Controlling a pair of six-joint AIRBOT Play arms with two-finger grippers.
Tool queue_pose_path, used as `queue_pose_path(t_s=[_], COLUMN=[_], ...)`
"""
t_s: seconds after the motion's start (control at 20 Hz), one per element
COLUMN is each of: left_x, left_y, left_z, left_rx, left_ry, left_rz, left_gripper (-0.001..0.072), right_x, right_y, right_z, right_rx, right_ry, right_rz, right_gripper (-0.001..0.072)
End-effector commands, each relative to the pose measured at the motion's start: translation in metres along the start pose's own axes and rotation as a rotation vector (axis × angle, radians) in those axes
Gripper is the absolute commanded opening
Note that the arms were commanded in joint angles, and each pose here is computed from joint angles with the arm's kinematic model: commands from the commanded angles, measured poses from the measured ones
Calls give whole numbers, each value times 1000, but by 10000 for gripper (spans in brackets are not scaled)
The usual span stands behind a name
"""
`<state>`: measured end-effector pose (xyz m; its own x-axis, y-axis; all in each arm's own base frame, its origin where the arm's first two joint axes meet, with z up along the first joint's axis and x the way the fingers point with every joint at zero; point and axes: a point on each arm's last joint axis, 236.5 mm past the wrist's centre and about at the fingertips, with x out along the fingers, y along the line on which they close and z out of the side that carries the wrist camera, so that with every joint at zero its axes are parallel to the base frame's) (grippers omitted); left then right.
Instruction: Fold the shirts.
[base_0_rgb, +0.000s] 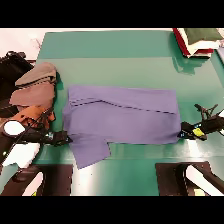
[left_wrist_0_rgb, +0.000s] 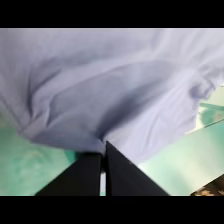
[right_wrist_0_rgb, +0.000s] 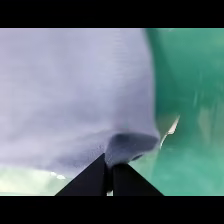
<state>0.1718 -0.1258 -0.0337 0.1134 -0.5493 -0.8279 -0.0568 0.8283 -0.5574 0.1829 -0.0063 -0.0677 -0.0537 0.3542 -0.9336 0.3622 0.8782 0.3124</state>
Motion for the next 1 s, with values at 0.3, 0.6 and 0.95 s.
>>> queue_pose_path(t_s=[0.3,0.6,0.95], left_x=[-47,-51,-22], left_y=[-20,-20,-8], left_z=[-18,116,216], left_rx=[82,144,163], left_ry=[-14,-190,-154], left_rz=[37,85,102], left_gripper=[22,22,25], right_x=[-74,-87,-52], right_y=[7,39,82], right_z=[-21,58,137], right_rx=[-182,-230,-283], right_ry=[-149,-212,-118], right_rz=[-170,-122,-79], right_gripper=[17,17,19])
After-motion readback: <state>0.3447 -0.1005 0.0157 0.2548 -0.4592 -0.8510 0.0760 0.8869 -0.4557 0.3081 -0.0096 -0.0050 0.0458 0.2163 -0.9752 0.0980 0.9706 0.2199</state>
